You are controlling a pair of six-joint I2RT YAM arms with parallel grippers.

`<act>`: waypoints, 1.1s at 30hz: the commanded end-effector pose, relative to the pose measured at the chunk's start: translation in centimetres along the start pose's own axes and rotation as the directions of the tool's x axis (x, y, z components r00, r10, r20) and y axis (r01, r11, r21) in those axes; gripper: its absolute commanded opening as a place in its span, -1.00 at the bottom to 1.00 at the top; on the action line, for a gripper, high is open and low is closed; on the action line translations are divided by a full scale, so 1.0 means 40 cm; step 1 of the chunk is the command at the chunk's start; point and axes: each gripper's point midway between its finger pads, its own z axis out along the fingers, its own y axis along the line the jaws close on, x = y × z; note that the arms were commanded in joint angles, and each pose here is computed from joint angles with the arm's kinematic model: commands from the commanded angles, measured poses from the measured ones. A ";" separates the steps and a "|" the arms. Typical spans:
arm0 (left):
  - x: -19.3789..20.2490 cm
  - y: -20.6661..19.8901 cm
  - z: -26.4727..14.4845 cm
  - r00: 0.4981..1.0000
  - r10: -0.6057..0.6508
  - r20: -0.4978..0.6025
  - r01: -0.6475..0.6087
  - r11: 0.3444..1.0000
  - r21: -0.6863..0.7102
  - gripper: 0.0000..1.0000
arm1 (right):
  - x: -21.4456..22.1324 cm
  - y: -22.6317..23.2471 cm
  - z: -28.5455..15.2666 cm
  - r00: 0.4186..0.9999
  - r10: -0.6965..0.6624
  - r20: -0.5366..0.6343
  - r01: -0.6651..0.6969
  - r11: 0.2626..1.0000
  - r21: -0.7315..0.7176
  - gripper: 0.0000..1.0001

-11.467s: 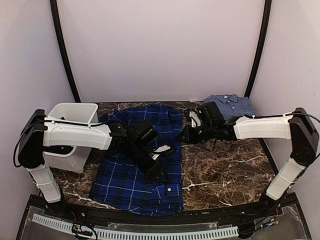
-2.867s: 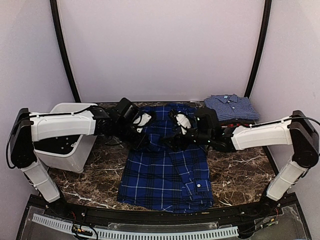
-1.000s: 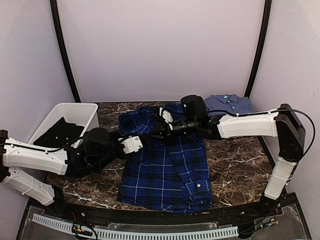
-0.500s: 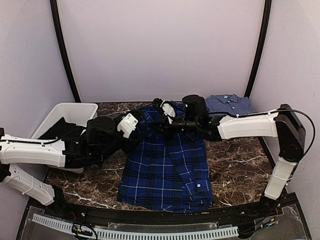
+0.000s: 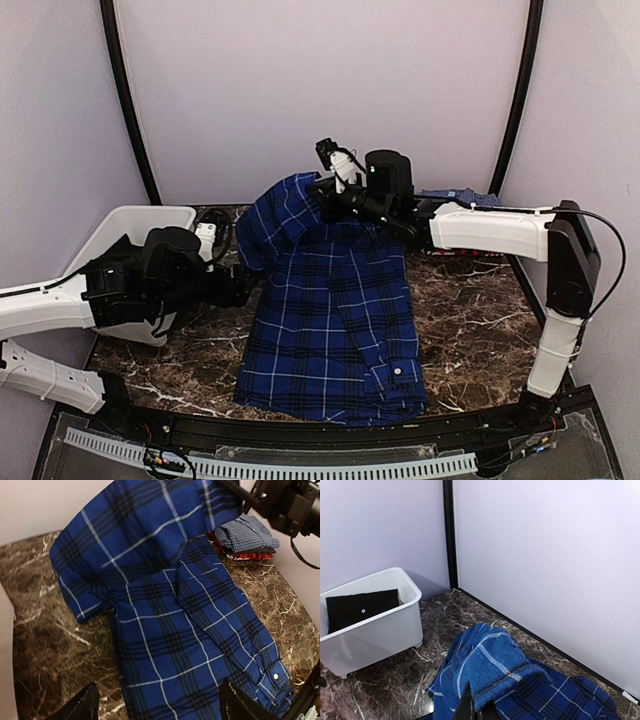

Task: Fold and stack the long sleeve shirts
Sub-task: Pick up the 1/3-folded shirt from the center of the board.

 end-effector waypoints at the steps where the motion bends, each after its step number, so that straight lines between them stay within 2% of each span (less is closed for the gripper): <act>1: 0.157 0.047 -0.012 0.950 -0.186 -0.250 0.179 0.983 -0.051 0.59 | -0.070 -0.082 0.011 0.997 0.040 0.067 -0.047 0.994 0.102 -1.00; 6: 0.282 0.046 -0.024 0.871 -0.227 -0.436 0.221 0.973 -0.065 0.57 | -0.109 -0.161 0.001 0.993 0.054 0.105 -0.074 0.978 0.195 -1.00; 12: 0.402 0.050 -0.026 0.780 -0.297 -0.551 0.295 0.951 -0.095 0.40 | -0.132 -0.195 -0.016 0.991 0.061 0.123 -0.086 0.973 0.214 -1.00; 18: 0.487 0.033 -0.023 0.688 -0.314 -0.654 0.327 0.939 -0.106 -0.06 | -0.149 -0.198 -0.038 0.990 0.060 0.129 -0.087 0.972 0.218 -1.00; 20: 0.512 0.027 -0.020 0.659 -0.313 -0.684 0.333 0.937 -0.108 -0.20 | -0.156 -0.197 -0.046 0.989 0.058 0.133 -0.086 0.972 0.217 -1.00; 24: 0.544 0.040 -0.025 0.624 -0.320 -0.713 0.313 0.938 -0.148 -0.35 | -0.172 -0.196 -0.061 0.989 0.057 0.137 -0.086 0.972 0.219 -1.00; 33: 0.590 0.040 -0.047 0.558 -0.330 -0.762 0.321 0.932 -0.168 -0.42 | -0.215 -0.192 -0.085 0.986 0.047 0.158 -0.081 0.973 0.216 -1.00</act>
